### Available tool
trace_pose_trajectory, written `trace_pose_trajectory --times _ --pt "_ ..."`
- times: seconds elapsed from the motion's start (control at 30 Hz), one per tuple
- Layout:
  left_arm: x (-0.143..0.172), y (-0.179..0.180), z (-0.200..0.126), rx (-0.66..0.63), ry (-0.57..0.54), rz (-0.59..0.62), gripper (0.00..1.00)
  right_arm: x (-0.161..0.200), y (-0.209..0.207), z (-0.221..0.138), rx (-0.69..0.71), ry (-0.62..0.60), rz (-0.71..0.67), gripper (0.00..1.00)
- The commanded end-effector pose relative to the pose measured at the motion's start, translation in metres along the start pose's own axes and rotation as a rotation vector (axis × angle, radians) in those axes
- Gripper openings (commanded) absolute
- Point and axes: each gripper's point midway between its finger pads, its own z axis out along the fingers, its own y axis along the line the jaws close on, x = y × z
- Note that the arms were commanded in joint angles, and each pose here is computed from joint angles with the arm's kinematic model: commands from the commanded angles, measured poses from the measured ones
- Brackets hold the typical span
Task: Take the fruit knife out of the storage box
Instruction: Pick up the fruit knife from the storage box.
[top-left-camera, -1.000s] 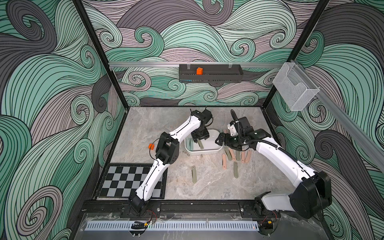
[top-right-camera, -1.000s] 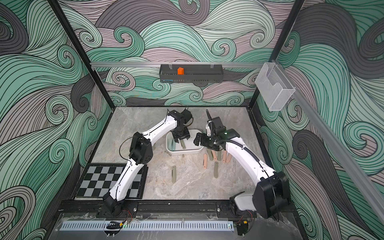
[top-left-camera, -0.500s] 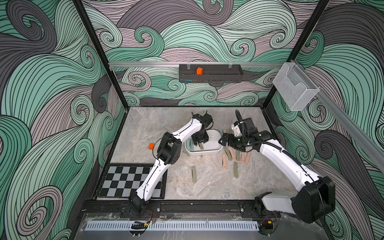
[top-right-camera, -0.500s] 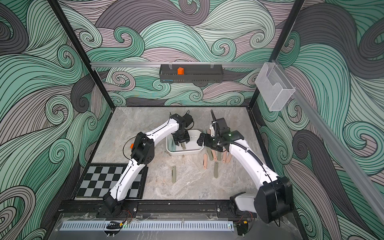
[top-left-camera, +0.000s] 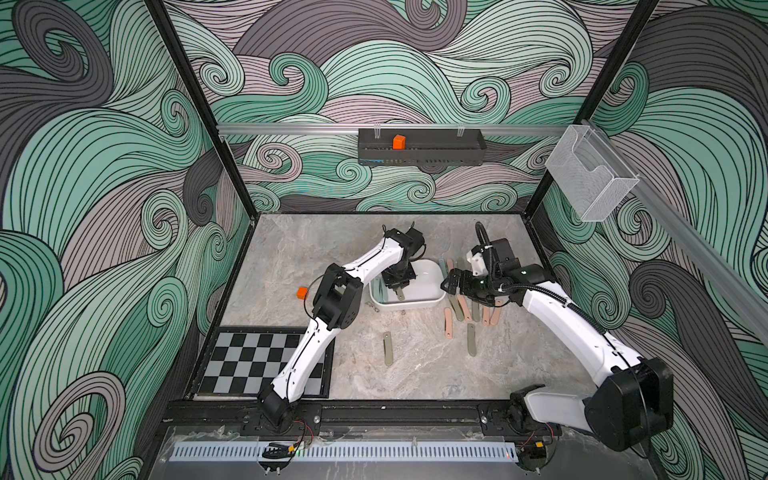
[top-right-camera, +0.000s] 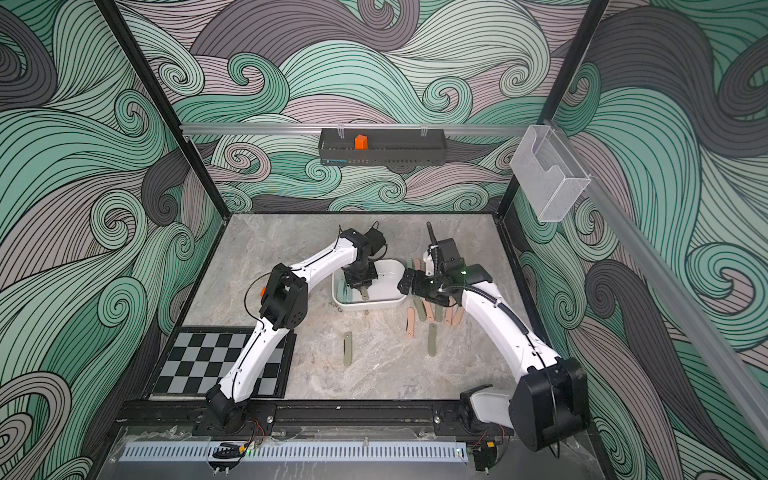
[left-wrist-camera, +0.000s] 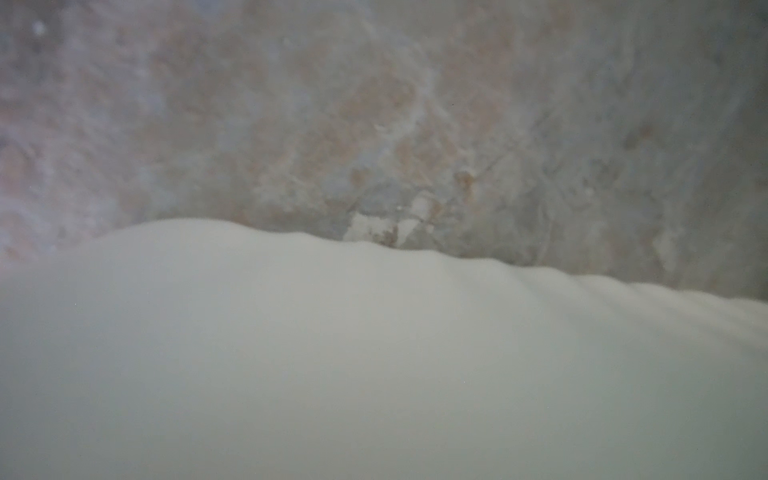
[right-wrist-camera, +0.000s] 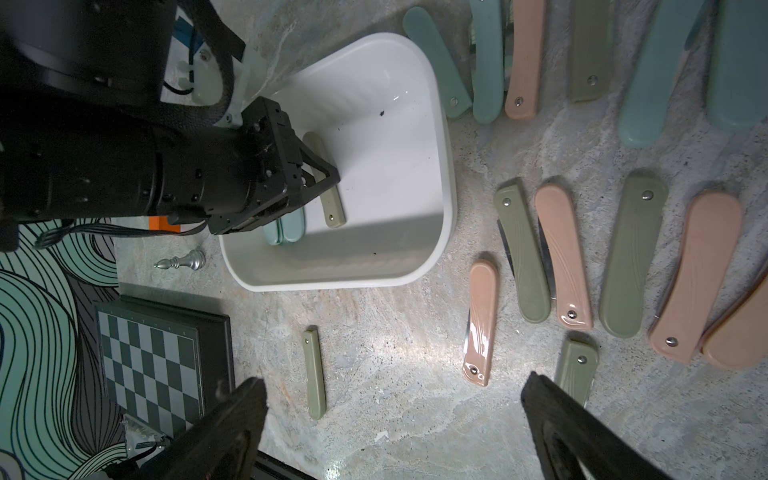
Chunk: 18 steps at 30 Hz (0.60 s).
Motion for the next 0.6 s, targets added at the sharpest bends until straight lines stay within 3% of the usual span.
trace_pose_trajectory --times 0.0,0.57 --pt "0.007 0.000 0.031 -0.020 0.029 0.016 0.00 -0.002 0.002 -0.001 -0.017 0.007 -0.005 0.98" --pt "0.006 0.008 -0.008 -0.058 0.016 0.182 0.02 -0.015 0.011 0.006 -0.044 0.008 0.017 0.98"
